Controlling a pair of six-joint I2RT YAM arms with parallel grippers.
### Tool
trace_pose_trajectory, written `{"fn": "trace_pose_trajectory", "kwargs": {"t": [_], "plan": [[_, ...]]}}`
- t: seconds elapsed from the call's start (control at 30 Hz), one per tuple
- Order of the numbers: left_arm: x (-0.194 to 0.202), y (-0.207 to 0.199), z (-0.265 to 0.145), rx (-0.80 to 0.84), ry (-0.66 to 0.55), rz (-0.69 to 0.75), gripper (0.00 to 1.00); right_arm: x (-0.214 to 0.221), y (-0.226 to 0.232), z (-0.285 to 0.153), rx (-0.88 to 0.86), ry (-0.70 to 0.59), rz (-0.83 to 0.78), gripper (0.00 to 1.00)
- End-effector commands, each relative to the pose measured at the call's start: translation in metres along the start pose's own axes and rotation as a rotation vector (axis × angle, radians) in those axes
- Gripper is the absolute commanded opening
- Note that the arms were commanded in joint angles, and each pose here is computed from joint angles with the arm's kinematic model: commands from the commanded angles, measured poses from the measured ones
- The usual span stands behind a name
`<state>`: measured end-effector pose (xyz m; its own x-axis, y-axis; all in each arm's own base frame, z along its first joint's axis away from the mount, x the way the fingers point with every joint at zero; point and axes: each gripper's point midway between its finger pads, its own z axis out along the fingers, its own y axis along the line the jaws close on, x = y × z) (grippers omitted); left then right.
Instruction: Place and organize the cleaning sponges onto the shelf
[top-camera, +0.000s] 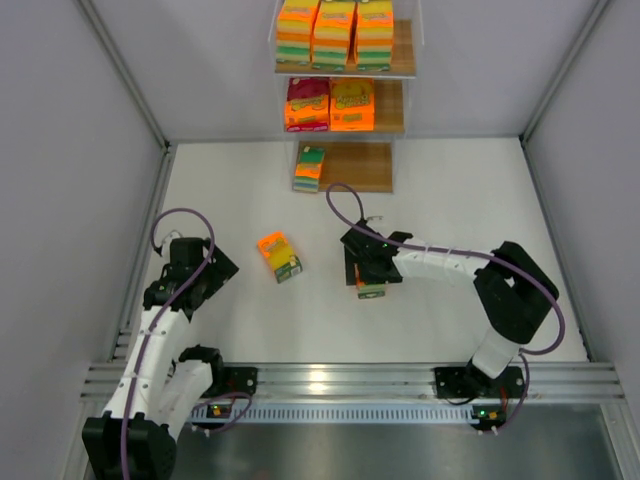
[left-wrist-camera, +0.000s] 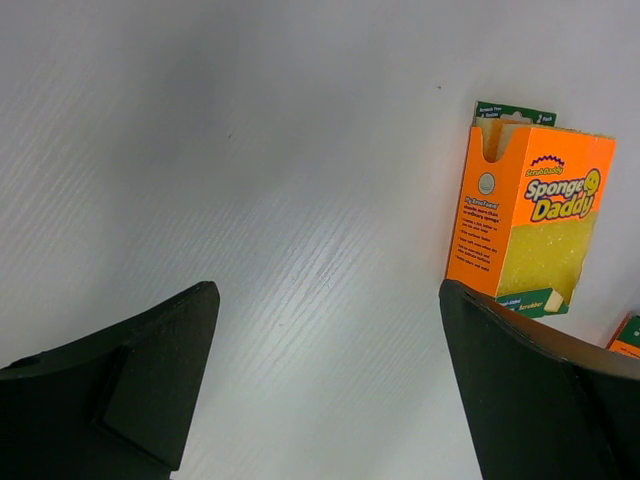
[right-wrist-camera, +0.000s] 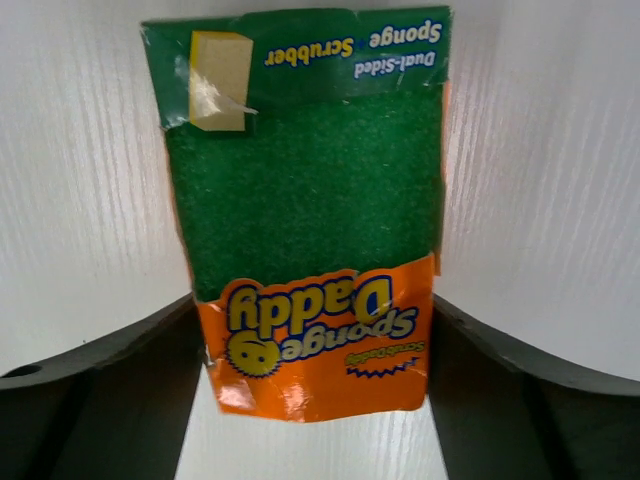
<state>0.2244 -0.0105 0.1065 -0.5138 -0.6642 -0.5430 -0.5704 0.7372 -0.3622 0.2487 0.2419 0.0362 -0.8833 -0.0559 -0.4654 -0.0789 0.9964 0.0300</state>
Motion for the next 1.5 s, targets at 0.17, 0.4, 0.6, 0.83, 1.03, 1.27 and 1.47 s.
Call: {"fn": "trace_pose_trajectory", "kwargs": {"t": [0.17, 0.4, 0.6, 0.83, 1.03, 1.27, 1.47], "plan": [[-0.006, -0.005, 0.003, 0.016, -0.026, 0.002, 0.98, -0.051, 0.032, -0.005, -0.087, -0.185, 0.027, 0.64], [-0.006, -0.006, 0.002, 0.021, -0.022, 0.010, 0.98, -0.144, 0.045, -0.019, -0.096, -0.439, 0.066, 0.64], [-0.008, -0.005, 0.001, 0.018, -0.035, 0.013, 0.98, -0.215, 0.031, 0.006, -0.116, -0.518, 0.184, 0.63], [-0.008, -0.006, 0.002, 0.017, -0.032, 0.014, 0.98, -0.262, 0.030, 0.040, -0.083, -0.543, 0.174, 0.63], [-0.009, -0.011, -0.003, 0.051, -0.031, 0.025, 0.98, -0.296, 0.044, 0.053, -0.106, -0.592, 0.203, 0.63], [-0.007, -0.014, -0.003, 0.062, -0.024, 0.035, 0.98, -0.324, 0.050, 0.058, -0.132, -0.655, 0.230, 0.63], [-0.007, -0.014, -0.004, 0.063, -0.026, 0.034, 0.98, -0.334, 0.057, 0.071, -0.136, -0.663, 0.245, 0.62]]}}
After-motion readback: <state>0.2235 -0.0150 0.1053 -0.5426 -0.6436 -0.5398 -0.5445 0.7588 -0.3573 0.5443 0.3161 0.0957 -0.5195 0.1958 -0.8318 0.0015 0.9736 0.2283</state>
